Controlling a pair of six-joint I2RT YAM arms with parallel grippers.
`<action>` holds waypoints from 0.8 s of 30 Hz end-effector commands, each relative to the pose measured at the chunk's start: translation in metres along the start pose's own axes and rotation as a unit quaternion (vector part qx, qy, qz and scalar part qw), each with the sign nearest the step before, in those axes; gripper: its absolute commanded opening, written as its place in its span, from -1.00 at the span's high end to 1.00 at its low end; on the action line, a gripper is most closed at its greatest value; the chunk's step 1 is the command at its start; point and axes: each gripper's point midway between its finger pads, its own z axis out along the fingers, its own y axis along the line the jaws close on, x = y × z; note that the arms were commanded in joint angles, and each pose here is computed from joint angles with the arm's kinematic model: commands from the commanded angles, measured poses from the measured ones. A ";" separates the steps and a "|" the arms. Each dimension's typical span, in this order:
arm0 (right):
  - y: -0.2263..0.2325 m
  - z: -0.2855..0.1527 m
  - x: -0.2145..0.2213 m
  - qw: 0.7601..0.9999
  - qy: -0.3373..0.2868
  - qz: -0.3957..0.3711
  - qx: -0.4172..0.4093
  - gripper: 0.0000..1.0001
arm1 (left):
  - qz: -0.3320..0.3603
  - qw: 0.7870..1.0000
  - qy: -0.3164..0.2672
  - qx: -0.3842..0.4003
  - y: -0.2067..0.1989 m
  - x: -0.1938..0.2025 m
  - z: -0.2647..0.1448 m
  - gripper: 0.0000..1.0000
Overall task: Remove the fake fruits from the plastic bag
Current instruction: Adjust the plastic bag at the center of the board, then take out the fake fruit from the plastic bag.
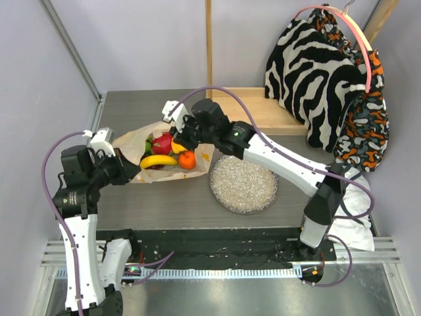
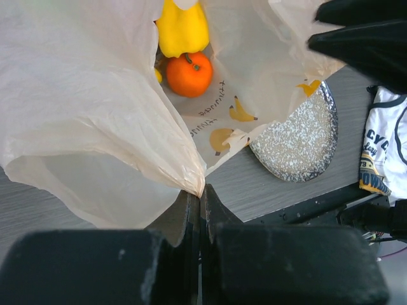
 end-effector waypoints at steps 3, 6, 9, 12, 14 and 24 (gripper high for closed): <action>0.044 0.052 0.065 0.988 0.086 0.093 -0.084 0.42 | 0.015 0.999 -0.031 0.009 -0.007 -0.017 -0.005 1.00; 0.042 0.072 0.070 0.985 0.092 0.125 -0.073 0.42 | 0.014 0.999 -0.029 0.009 -0.006 -0.016 -0.004 1.00; 0.018 0.085 0.075 0.986 0.098 0.135 -0.004 0.36 | 0.014 0.999 -0.031 0.007 -0.006 -0.015 -0.006 1.00; -0.011 0.091 0.082 0.980 0.098 0.150 0.086 0.11 | 0.013 0.999 -0.028 0.008 -0.006 -0.011 -0.006 1.00; -0.022 0.091 0.087 0.975 0.102 0.158 0.117 -0.26 | 0.012 1.000 -0.026 0.008 -0.005 -0.009 -0.005 1.00; -0.032 0.117 0.116 0.961 0.119 0.203 0.149 -0.64 | -0.004 1.000 -0.023 0.008 -0.003 -0.006 -0.003 1.00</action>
